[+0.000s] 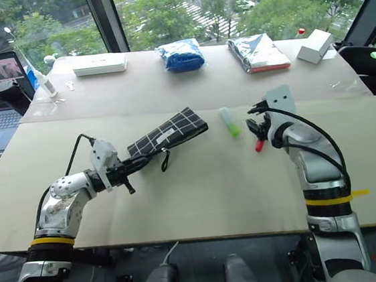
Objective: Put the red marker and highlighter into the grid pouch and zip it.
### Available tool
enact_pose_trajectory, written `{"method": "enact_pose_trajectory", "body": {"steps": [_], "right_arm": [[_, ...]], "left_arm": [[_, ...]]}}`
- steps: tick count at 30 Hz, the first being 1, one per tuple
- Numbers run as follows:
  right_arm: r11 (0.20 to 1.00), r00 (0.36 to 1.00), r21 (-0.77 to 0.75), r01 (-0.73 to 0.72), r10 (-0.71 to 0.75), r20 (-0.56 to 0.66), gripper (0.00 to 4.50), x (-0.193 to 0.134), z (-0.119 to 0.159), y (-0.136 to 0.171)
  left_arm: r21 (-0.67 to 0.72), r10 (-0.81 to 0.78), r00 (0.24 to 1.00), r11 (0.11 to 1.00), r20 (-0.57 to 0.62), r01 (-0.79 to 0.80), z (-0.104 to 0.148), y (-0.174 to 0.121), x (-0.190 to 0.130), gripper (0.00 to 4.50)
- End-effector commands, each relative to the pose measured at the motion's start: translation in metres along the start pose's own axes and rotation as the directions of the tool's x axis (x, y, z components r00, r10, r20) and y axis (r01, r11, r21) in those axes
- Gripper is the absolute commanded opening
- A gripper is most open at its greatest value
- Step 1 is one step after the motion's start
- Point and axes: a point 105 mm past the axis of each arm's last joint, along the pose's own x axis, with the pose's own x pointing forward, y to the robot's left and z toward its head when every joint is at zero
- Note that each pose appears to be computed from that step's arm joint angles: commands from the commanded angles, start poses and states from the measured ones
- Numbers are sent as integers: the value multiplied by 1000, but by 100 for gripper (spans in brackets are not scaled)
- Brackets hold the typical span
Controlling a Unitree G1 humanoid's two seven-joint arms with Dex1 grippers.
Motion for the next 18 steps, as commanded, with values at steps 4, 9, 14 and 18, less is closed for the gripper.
{"method": "enact_pose_trajectory", "body": {"steps": [4,9,14,18], "right_arm": [[992,996,89,89,-89,-7,321,6,-3,1],[991,996,101,89,-86,-34,321,10,-12,8],[986,985,59,158,-153,-83,321,12,-28,-2],[986,985,63,152,-145,-97,321,13,-35,2]], "left_arm": [[34,0,1000,999,25,0,10,3,-1,0],[26,3,1000,1000,28,-4,9,3,0,0],[22,8,999,1000,32,-9,10,4,0,0],[21,9,999,1000,34,-9,11,3,0,0]]}}
